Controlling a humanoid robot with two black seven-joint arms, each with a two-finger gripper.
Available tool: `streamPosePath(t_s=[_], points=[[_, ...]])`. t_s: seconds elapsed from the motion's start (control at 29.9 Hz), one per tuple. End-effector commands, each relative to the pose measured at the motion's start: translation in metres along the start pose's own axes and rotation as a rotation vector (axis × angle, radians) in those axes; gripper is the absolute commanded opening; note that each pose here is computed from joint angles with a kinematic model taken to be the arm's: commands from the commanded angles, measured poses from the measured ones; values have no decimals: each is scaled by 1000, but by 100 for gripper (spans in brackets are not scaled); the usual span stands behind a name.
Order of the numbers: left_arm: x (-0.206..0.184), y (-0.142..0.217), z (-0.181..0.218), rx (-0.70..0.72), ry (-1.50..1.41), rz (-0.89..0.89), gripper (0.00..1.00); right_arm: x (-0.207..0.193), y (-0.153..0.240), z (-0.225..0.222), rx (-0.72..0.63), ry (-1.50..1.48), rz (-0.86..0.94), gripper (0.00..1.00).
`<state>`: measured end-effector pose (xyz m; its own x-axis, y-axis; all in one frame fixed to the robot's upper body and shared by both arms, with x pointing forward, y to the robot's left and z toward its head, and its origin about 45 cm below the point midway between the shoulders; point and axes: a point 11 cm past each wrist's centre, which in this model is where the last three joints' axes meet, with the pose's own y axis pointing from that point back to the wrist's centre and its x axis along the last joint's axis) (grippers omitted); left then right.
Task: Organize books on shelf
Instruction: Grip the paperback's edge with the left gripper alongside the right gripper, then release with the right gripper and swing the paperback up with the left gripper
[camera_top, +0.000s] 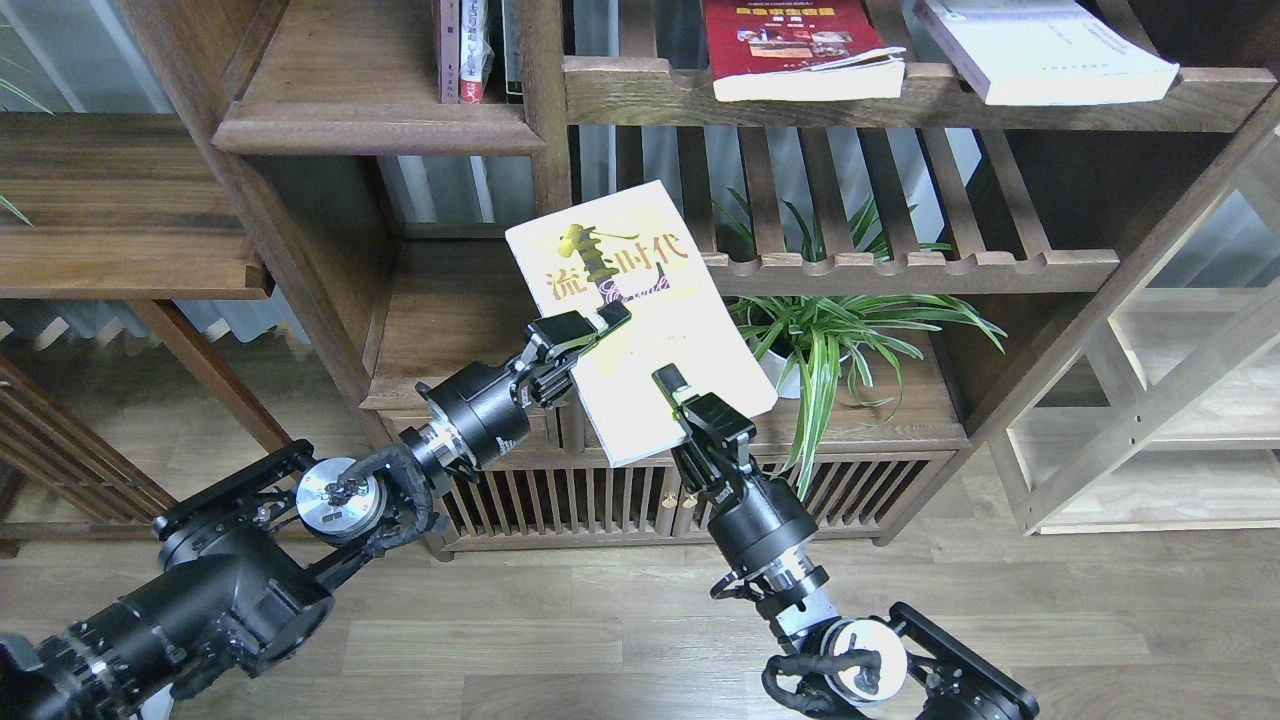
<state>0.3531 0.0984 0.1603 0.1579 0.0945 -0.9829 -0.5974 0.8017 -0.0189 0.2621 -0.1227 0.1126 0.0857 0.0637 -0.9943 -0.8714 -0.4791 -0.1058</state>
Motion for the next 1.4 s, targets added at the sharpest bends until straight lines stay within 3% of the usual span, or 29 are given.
streamPosePath(t_s=[0.0,0.4,0.53,0.87,1.14,1.37], points=[[1,1,0,-2,3,1,6,2,1,-2,1,7,7,25],[-2,0,-2,6,-1,-6,6,1,0,-1,-5,11,4,49],[0,2,-3,19,-27,3,7,0,-1,-8,14,14,-1,63],[18,33,13,13,-85,82,7,-9,-5,-38,103,31,-29,71],[22,59,38,-18,-132,130,7,-12,-10,-62,164,56,-37,72],[-5,82,44,23,-190,97,6,-7,-10,-75,191,73,-18,72]])
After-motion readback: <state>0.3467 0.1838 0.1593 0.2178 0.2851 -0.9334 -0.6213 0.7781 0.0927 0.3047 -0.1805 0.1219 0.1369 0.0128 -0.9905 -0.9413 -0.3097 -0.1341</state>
